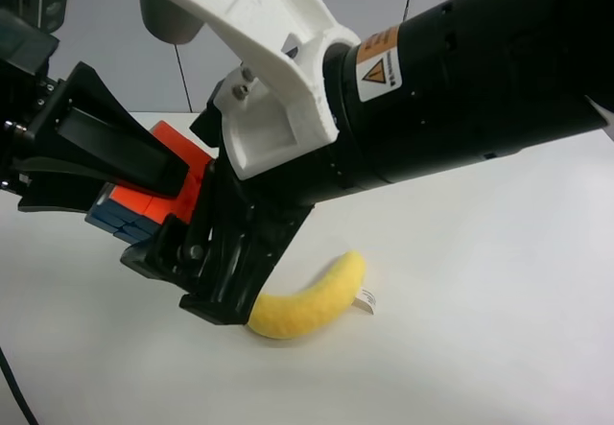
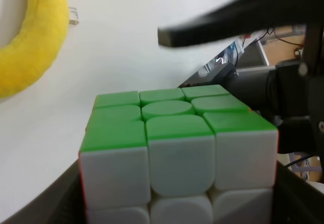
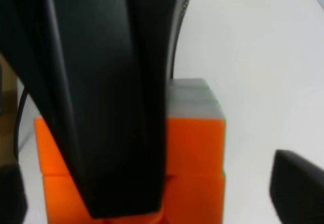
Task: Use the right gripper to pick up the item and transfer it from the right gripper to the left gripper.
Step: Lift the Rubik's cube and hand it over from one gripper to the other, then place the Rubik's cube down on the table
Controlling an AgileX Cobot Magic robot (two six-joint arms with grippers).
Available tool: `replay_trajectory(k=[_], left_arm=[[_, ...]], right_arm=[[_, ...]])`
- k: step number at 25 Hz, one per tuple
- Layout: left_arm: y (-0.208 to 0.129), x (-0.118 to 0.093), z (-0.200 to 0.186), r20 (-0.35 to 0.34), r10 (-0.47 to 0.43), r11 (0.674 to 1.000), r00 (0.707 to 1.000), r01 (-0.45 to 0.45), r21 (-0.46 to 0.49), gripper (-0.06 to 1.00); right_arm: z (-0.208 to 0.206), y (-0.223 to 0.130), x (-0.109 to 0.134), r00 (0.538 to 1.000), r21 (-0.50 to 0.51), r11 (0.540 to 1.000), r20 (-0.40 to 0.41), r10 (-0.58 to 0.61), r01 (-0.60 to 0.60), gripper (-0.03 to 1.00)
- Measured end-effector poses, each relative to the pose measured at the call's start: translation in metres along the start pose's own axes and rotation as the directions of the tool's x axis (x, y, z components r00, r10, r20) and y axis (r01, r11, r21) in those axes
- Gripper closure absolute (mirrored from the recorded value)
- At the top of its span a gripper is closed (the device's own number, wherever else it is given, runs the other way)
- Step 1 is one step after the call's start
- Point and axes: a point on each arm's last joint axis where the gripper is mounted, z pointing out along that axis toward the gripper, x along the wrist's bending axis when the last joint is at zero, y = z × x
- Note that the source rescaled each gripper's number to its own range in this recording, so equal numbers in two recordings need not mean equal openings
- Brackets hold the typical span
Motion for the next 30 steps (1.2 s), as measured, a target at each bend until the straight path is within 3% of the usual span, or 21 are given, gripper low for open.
replay_trajectory(k=[3,9,18,30], left_arm=[[0.000,0.000,0.000,0.000,0.001,1.000,1.000,-0.001,0.000,0.94],[0.000,0.000,0.000,0.001,0.001,1.000,1.000,-0.001,0.002,0.94],[0.000,0.000,0.000,0.001,0.001,1.000,1.000,-0.001,0.002,0.94],[0.000,0.000,0.000,-0.001,0.002,1.000,1.000,-0.002,0.002,0.94]], right_arm=[[0.000,0.000,0.000,1.000,-0.001,1.000,0.000,-0.001,0.001,-0.02],[-0.012,0.001,0.003,1.000,0.017,1.000,-0.024,-0.002,0.002,-0.03],[-0.067,0.002,0.015,0.994,0.057,0.997,-0.097,0.055,-0.050,-0.03],[-0.160,-0.030,0.028,0.970,0.270,0.938,-0.041,0.238,-0.219,-0.03]])
